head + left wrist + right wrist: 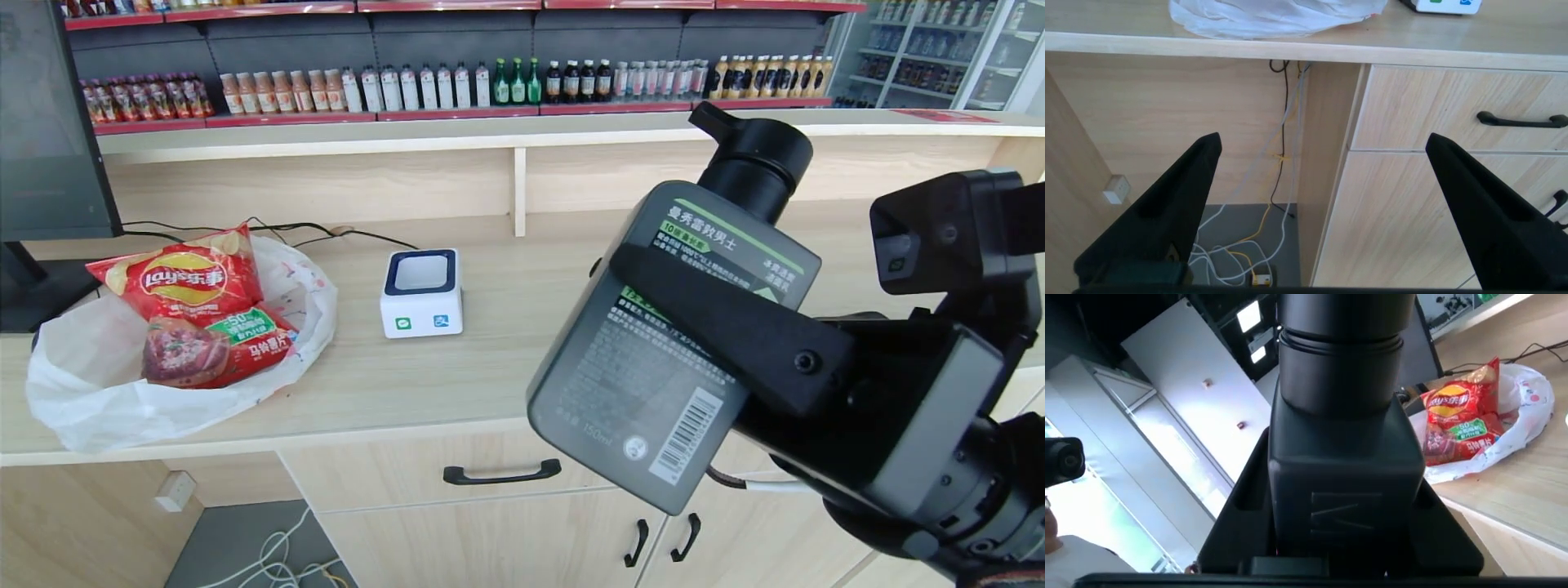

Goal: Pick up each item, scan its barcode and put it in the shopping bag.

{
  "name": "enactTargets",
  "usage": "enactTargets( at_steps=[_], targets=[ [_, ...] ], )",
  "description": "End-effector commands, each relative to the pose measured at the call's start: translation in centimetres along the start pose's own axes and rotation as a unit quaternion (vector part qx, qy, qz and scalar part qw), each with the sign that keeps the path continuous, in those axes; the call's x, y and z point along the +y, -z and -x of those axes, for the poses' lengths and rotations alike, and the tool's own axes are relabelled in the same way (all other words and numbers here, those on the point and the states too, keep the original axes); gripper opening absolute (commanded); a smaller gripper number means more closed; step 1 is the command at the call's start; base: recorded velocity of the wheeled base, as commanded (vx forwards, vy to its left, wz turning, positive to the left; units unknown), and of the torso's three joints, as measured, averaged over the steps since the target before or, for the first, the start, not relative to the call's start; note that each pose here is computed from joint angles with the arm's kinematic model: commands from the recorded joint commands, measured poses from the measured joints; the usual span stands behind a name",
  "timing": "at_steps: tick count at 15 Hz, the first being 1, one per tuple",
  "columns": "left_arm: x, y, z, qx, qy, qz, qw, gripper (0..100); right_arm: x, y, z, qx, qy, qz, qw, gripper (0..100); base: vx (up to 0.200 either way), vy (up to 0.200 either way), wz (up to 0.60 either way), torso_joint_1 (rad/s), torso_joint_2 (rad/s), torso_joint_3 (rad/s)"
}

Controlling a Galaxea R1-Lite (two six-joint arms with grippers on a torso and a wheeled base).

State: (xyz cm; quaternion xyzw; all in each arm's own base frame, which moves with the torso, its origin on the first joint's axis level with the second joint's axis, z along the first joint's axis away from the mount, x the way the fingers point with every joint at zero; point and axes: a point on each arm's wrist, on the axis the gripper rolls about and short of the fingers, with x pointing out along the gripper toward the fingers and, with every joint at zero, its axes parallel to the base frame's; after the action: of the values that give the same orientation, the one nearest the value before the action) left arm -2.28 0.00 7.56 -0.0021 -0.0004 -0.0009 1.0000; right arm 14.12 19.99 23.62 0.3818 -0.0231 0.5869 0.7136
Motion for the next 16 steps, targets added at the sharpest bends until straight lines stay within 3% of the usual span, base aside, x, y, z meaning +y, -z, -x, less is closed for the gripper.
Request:
enactTargets(
  at_steps=[1, 7, 10, 14, 16],
  targets=[
    [0.0, 0.0, 0.0, 0.0, 0.0, 0.0, 1.0, 100, 0.0, 0.1, -0.1, 0.0, -0.001, 0.0, 1.0, 0, 0.0, 0.0, 0.0, 0.0, 0.0, 0.0],
    [0.0, 0.0, 0.0, 0.0, 0.0, 0.0, 1.0, 100, 0.1, 0.2, 0.1, -0.017, 0.023, 0.047, 0.998, 0, 0.0, 0.0, 0.0, 0.0, 0.0, 0.0],
    [0.0, 0.0, 0.0, 0.0, 0.0, 0.0, 1.0, 100, -0.6, 1.0, -0.3, -0.006, 0.036, 0.135, 0.99, 0, 0.0, 0.0, 0.0, 0.0, 0.0, 0.0],
    [0.0, 0.0, 0.0, 0.0, 0.0, 0.0, 1.0, 100, -1.3, 1.3, -1.4, 0.02, 0.059, 0.265, 0.962, 0, 0.0, 0.0, 0.0, 0.0, 0.0, 0.0],
    [0.0, 0.0, 0.0, 0.0, 0.001, 0.0, 1.0, 100, -1.8, 1.2, -1.1, 0.016, 0.123, 0.335, 0.934, 0, 0.0, 0.0, 0.0, 0.0, 0.0, 0.0]
  ],
)
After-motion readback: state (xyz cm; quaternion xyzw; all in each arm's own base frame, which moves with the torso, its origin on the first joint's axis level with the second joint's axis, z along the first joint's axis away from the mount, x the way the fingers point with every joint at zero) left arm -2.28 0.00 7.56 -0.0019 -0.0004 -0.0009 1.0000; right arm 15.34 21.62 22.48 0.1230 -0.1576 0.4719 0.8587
